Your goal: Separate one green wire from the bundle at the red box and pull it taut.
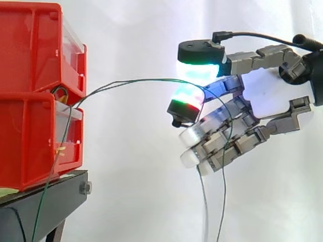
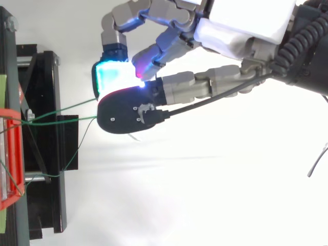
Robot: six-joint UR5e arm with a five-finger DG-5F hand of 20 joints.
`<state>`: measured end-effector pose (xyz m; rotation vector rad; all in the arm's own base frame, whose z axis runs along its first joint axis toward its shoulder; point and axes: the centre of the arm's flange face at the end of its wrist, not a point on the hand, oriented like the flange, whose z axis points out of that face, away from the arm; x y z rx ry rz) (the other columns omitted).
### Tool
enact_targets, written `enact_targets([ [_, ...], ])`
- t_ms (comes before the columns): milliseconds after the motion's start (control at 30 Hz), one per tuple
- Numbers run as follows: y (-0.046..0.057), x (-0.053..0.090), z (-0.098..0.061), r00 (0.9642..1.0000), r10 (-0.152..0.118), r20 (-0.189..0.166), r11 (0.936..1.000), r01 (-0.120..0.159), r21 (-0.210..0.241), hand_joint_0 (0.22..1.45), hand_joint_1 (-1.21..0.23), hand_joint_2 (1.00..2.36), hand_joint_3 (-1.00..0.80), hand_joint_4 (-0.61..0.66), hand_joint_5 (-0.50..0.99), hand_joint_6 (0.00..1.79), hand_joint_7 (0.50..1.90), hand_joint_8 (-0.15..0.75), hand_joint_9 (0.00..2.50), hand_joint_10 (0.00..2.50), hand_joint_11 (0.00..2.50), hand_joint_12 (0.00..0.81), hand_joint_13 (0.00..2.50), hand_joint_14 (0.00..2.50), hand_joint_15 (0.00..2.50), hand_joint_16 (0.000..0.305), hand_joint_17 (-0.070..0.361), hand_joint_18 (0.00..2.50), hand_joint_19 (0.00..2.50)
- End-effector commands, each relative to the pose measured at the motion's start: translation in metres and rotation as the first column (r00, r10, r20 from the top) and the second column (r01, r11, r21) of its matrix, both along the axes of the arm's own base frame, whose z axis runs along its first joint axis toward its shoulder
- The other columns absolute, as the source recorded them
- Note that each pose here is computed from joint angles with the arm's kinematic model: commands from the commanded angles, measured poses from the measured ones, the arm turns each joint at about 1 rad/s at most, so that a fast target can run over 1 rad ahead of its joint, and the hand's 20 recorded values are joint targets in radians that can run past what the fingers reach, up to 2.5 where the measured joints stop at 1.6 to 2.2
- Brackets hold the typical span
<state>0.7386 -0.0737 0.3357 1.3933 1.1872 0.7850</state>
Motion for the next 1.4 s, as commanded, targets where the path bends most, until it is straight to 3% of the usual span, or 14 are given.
enact_targets([
  [0,0.000,-0.001,0.000,1.0000,0.003,-0.004,1.0000,-0.003,0.004,0.61,-0.81,1.02,0.01,-0.06,-0.13,0.84,1.39,0.319,0.63,0.00,0.12,0.384,0.48,0.00,0.05,0.057,0.128,0.47,0.00],
  [67,0.000,-0.001,0.000,1.0000,0.003,-0.006,1.0000,-0.003,0.004,0.61,-0.82,1.02,0.02,-0.08,-0.13,0.83,1.40,0.294,0.52,0.00,0.00,0.374,0.42,0.00,0.01,0.057,0.129,0.44,0.00],
  [233,0.000,-0.001,-0.001,1.0000,0.001,-0.007,1.0000,-0.001,-0.001,0.60,-0.84,1.02,0.01,-0.15,-0.12,0.81,1.42,0.179,0.18,0.00,0.00,0.342,0.22,0.00,0.00,0.061,0.136,0.24,0.00],
  [333,0.000,-0.001,-0.001,1.0000,0.002,-0.009,1.0000,-0.002,-0.003,0.60,-0.81,1.02,0.01,-0.18,-0.13,0.83,1.33,0.119,0.02,0.00,0.00,0.316,0.08,0.00,0.00,0.059,0.134,0.04,0.00],
  [433,0.000,-0.003,-0.007,0.9997,0.002,-0.023,1.0000,-0.003,-0.009,0.60,-0.82,1.02,0.01,-0.19,-0.13,0.82,1.34,0.096,0.00,0.00,0.00,0.300,0.03,0.00,0.00,0.057,0.128,0.00,0.00],
  [500,-0.001,-0.009,-0.022,0.9986,0.007,-0.053,0.9999,-0.007,-0.012,0.60,-0.82,1.02,0.01,-0.20,-0.13,0.82,1.35,0.083,0.00,0.00,0.00,0.295,0.01,0.00,0.00,0.056,0.126,0.00,0.00],
  [633,0.000,-0.008,-0.032,0.9994,0.009,-0.034,0.9999,-0.009,-0.010,0.59,-0.83,1.02,0.00,-0.24,-0.13,0.82,1.31,0.023,0.00,0.00,0.00,0.271,0.00,0.00,0.00,0.061,0.137,0.00,0.00],
  [1000,0.001,-0.007,-0.033,0.9995,0.011,-0.028,0.9999,-0.011,-0.011,0.58,-0.84,1.02,-0.05,-0.24,-0.12,0.77,1.35,0.014,0.00,0.00,0.00,0.267,0.00,0.00,0.00,0.058,0.131,0.00,0.00],
  [1100,0.003,-0.008,-0.033,0.9994,0.012,-0.034,0.9999,-0.012,-0.010,0.58,-0.83,1.02,-0.07,-0.23,-0.12,0.78,1.35,0.022,0.00,0.00,0.00,0.295,0.00,0.00,0.00,0.064,0.143,0.00,0.00],
  [1200,0.004,-0.010,-0.030,0.9991,0.013,-0.041,0.9998,-0.014,-0.012,0.59,-0.82,1.02,-0.09,-0.22,-0.13,0.78,1.33,-0.052,0.00,0.00,0.00,0.364,0.18,0.00,0.00,0.074,0.167,0.16,0.00],
  [1233,0.005,-0.011,-0.030,0.9986,0.015,-0.051,0.9998,-0.015,-0.013,0.59,-0.85,1.02,-0.09,-0.22,-0.11,0.74,1.43,-0.054,0.00,0.00,0.00,0.391,0.26,0.00,0.00,0.077,0.174,0.27,0.00],
  [1300,0.005,-0.015,-0.024,0.9981,0.012,-0.061,0.9998,-0.013,-0.015,0.59,-0.86,1.02,-0.10,-0.23,-0.10,0.71,1.51,-0.053,0.01,0.00,0.00,0.393,0.29,0.00,0.00,0.078,0.176,0.32,0.00],
  [1367,0.005,-0.019,-0.016,0.9976,0.013,-0.068,0.9997,-0.015,-0.018,0.59,-0.85,1.02,-0.11,-0.21,-0.11,0.73,1.44,-0.053,0.02,0.00,0.00,0.385,0.26,0.00,0.00,0.074,0.166,0.22,0.00],
])
